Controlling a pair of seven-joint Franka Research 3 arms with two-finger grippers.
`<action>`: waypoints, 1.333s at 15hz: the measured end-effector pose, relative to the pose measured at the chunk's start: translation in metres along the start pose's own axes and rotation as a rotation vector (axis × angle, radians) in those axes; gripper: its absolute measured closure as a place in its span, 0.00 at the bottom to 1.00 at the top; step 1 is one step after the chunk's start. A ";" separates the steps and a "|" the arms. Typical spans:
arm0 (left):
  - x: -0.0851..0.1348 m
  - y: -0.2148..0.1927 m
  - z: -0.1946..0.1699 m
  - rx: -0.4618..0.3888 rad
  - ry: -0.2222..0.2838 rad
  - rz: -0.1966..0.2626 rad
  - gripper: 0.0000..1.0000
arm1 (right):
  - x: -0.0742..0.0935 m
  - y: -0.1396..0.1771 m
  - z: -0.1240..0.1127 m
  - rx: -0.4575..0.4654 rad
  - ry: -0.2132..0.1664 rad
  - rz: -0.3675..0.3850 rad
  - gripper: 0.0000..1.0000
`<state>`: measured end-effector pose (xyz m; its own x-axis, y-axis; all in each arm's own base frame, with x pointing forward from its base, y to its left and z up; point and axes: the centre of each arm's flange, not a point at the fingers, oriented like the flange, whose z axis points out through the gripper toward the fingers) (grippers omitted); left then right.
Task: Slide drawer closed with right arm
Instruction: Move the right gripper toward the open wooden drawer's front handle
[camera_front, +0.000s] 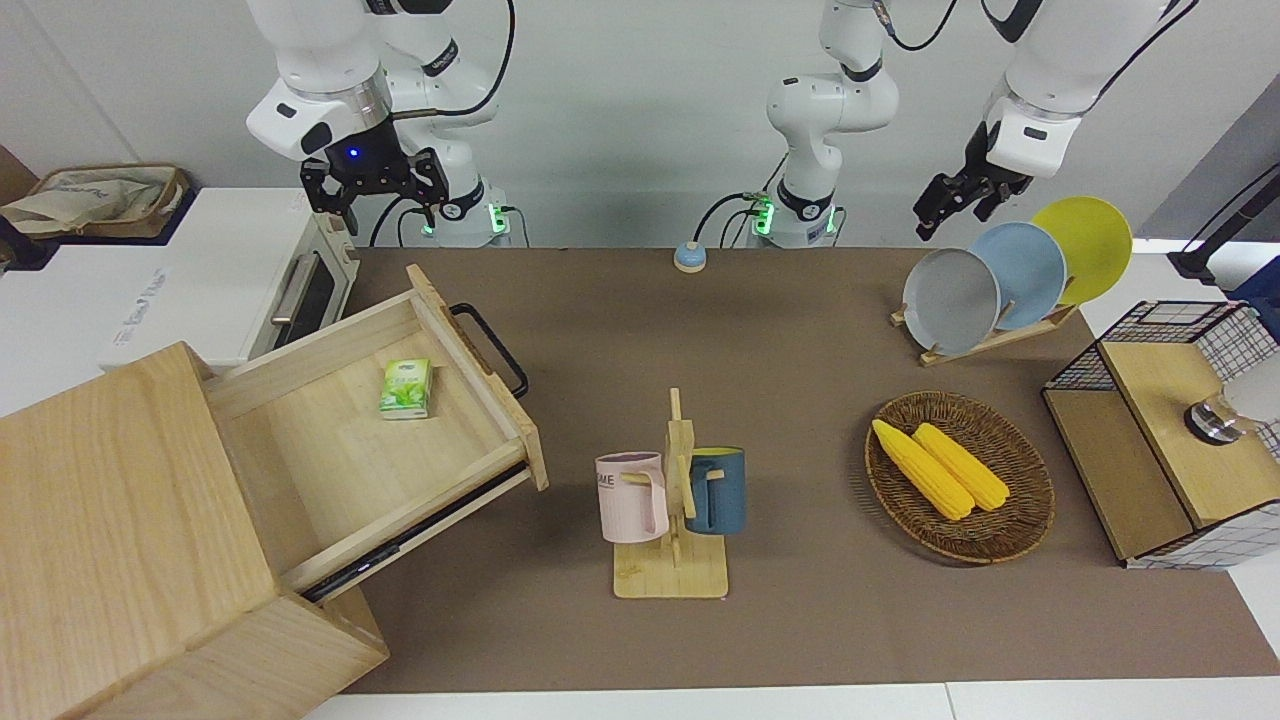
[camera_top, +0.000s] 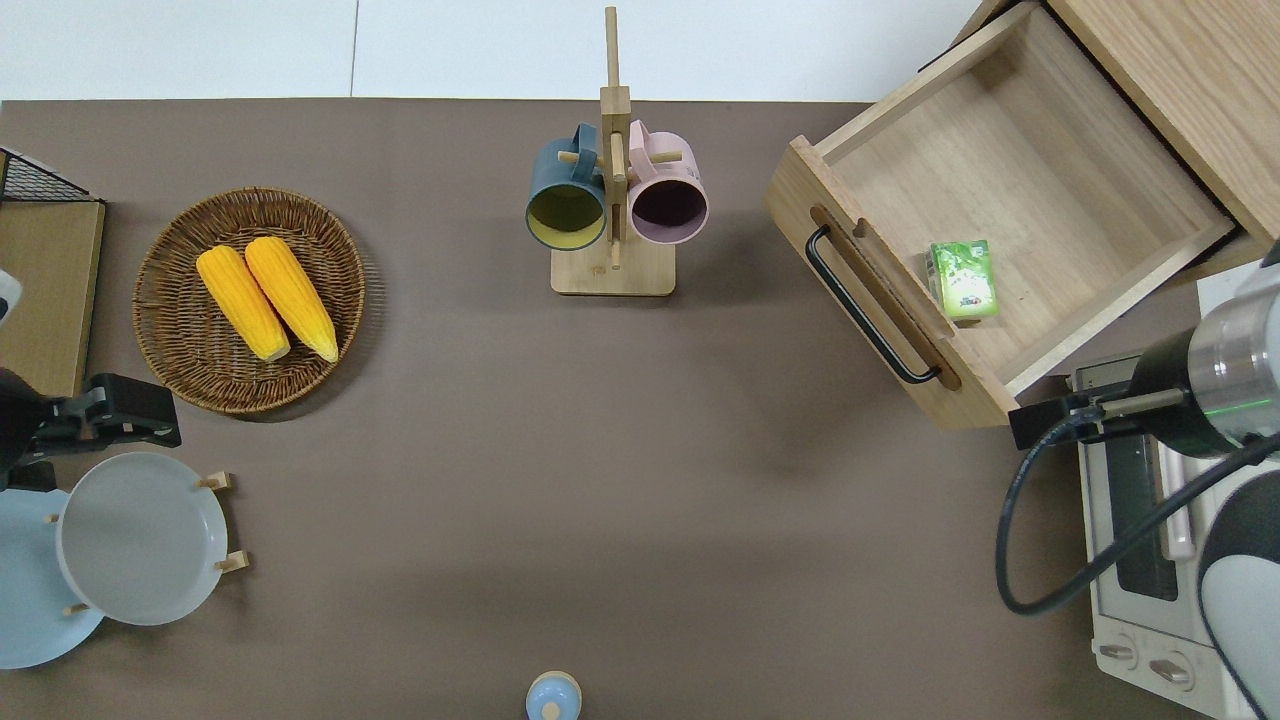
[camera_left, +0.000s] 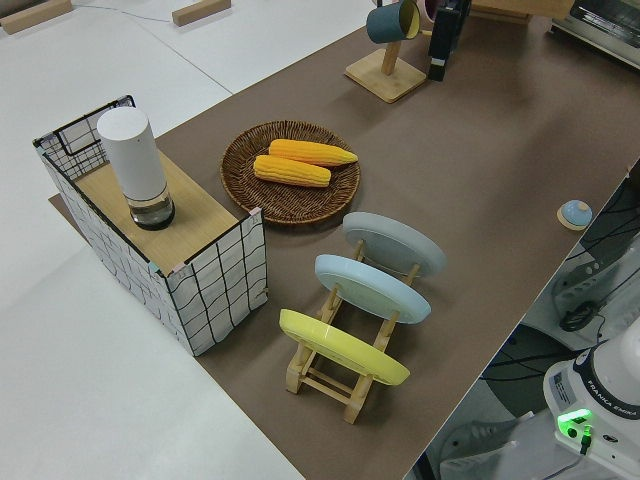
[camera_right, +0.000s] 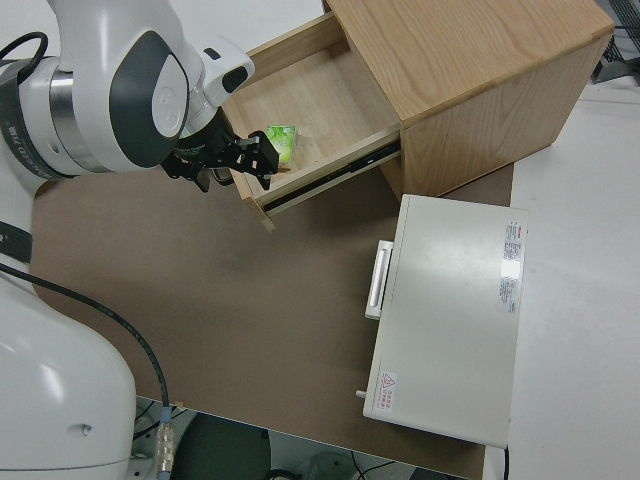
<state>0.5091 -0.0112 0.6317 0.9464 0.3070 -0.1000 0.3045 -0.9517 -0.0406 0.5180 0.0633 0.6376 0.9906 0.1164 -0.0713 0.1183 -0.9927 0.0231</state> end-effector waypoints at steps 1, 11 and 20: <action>0.000 0.000 0.000 0.000 0.000 0.000 0.00 | 0.001 0.007 0.001 0.003 -0.003 0.014 0.01; 0.000 0.000 0.000 0.000 0.000 0.000 0.00 | 0.007 0.007 0.002 0.001 -0.007 0.039 0.29; 0.000 0.000 0.000 0.000 0.000 0.000 0.00 | 0.002 -0.028 -0.005 0.013 -0.030 0.262 0.95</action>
<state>0.5091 -0.0112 0.6317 0.9464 0.3070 -0.1000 0.3045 -0.9517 -0.0406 0.5166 0.0911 0.6419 0.9849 -0.1453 -0.0946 -0.1429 -0.9892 0.0314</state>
